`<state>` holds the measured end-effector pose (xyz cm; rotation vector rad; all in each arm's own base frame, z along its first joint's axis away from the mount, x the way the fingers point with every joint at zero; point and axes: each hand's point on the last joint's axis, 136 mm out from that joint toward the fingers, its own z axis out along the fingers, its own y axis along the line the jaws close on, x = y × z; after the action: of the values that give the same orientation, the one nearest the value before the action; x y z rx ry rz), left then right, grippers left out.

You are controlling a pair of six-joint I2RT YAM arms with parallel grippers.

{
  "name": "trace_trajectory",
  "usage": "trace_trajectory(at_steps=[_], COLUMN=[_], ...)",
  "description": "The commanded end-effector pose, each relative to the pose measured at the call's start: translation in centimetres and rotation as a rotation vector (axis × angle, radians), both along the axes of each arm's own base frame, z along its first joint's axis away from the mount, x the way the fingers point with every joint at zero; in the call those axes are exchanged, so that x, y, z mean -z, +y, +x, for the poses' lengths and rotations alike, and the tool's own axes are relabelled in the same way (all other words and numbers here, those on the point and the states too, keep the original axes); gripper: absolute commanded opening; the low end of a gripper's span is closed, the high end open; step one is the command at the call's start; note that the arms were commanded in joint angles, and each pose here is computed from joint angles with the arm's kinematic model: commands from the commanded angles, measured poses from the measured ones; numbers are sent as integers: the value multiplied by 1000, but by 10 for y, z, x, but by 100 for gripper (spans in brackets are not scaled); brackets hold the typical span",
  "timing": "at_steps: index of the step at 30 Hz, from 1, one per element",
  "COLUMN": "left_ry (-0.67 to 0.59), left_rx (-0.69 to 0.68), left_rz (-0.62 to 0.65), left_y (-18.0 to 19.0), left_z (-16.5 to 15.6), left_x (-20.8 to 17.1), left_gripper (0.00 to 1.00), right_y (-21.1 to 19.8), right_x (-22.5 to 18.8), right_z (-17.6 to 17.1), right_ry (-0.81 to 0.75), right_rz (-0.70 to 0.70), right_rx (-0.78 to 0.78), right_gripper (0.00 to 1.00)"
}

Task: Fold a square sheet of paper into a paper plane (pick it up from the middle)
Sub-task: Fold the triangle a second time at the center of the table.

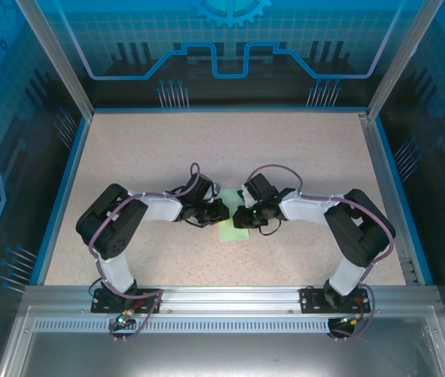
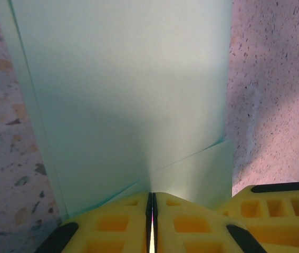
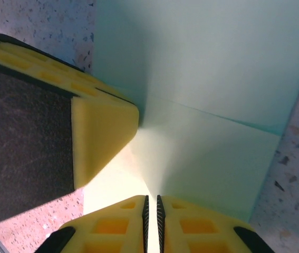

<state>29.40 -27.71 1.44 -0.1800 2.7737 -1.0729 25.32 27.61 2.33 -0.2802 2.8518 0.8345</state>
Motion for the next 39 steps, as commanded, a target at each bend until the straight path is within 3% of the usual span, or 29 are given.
trace_trajectory(at_steps=[1, 12, 39], left_ry=[11, 28, 46], left_rx=[-2, -11, -36], left_rz=[48, 63, 98], left_y=[4, 7, 14], left_z=[0, -2, -3], left_x=[8, 12, 16], left_gripper=[14, 14, 14], right_y=[15, 12, -58], right_x=[-4, 16, 28], right_z=[2, -1, -68], right_ry=[-8, 46, 104], right_rz=[25, -33, -123], right_rx=[-49, -39, -33], right_gripper=[15, 15, 15])
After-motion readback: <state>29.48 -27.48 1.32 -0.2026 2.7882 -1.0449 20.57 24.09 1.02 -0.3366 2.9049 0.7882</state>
